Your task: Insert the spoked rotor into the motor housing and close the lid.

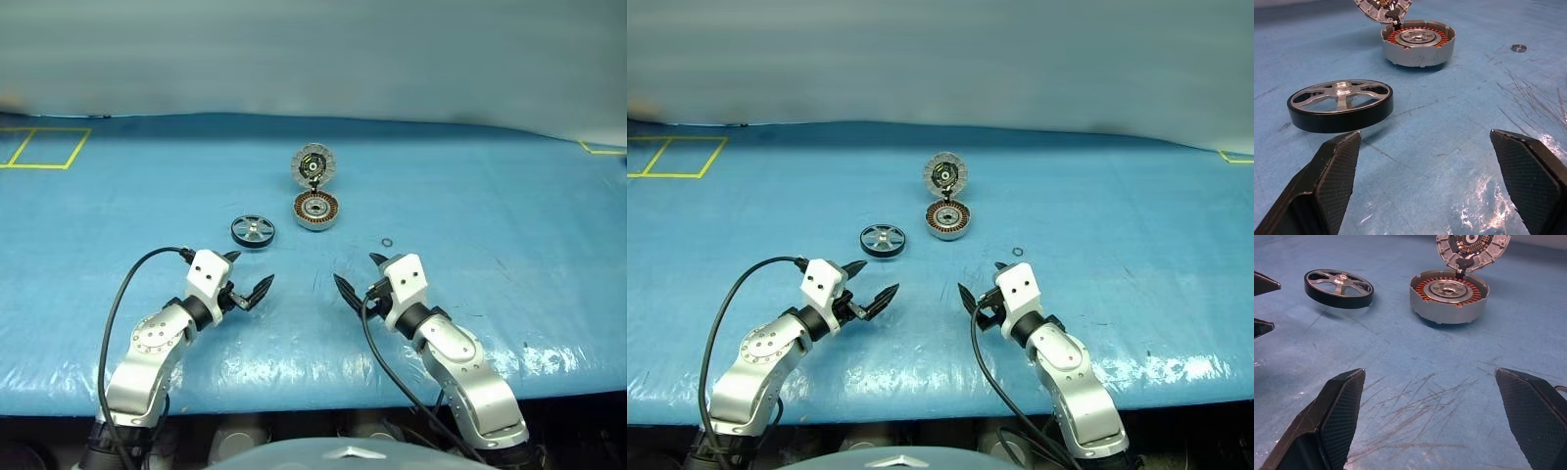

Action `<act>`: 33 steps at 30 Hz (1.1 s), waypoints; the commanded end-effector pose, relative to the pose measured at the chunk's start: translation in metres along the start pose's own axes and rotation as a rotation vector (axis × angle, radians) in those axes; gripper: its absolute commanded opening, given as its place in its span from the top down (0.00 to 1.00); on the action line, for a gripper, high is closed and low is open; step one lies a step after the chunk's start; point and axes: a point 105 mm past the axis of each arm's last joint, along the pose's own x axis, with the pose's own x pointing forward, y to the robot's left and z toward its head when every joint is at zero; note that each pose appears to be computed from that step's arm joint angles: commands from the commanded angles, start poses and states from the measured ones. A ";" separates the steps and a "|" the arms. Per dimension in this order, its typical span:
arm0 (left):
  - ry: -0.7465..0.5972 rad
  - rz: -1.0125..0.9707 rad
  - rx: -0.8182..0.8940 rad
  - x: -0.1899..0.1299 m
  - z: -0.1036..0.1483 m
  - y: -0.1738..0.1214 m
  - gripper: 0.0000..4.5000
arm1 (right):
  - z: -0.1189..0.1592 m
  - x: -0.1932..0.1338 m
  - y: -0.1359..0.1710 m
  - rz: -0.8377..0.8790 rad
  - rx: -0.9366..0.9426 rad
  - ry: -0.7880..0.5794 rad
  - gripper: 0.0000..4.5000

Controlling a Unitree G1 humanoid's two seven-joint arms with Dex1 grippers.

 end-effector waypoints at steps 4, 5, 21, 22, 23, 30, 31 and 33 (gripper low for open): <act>-0.047 0.005 0.035 0.000 0.012 -0.001 0.00 | 0.011 0.001 0.001 0.012 -0.018 -0.038 0.01; -0.046 0.005 0.036 0.000 0.011 -0.001 0.00 | 0.011 0.001 0.001 0.012 -0.019 -0.038 0.01; -0.041 0.012 0.034 -0.002 0.010 0.000 0.00 | 0.007 0.002 0.001 0.021 -0.029 -0.010 0.01; -0.041 0.012 0.033 -0.002 0.010 0.000 0.00 | 0.007 0.002 0.001 0.026 -0.035 -0.005 0.01; -0.041 0.012 0.032 -0.002 0.010 -0.001 0.00 | 0.008 0.003 0.001 0.033 -0.040 -0.002 0.01; -0.044 0.015 0.022 -0.002 0.009 -0.002 0.00 | 0.029 0.012 -0.006 0.093 -0.095 -0.018 0.01; -0.044 0.015 0.020 -0.002 0.009 -0.003 0.00 | 0.032 0.014 -0.007 0.108 -0.113 -0.021 0.01; -0.044 0.014 0.018 -0.002 0.009 -0.003 0.00 | 0.035 0.017 -0.005 0.146 -0.156 -0.016 0.01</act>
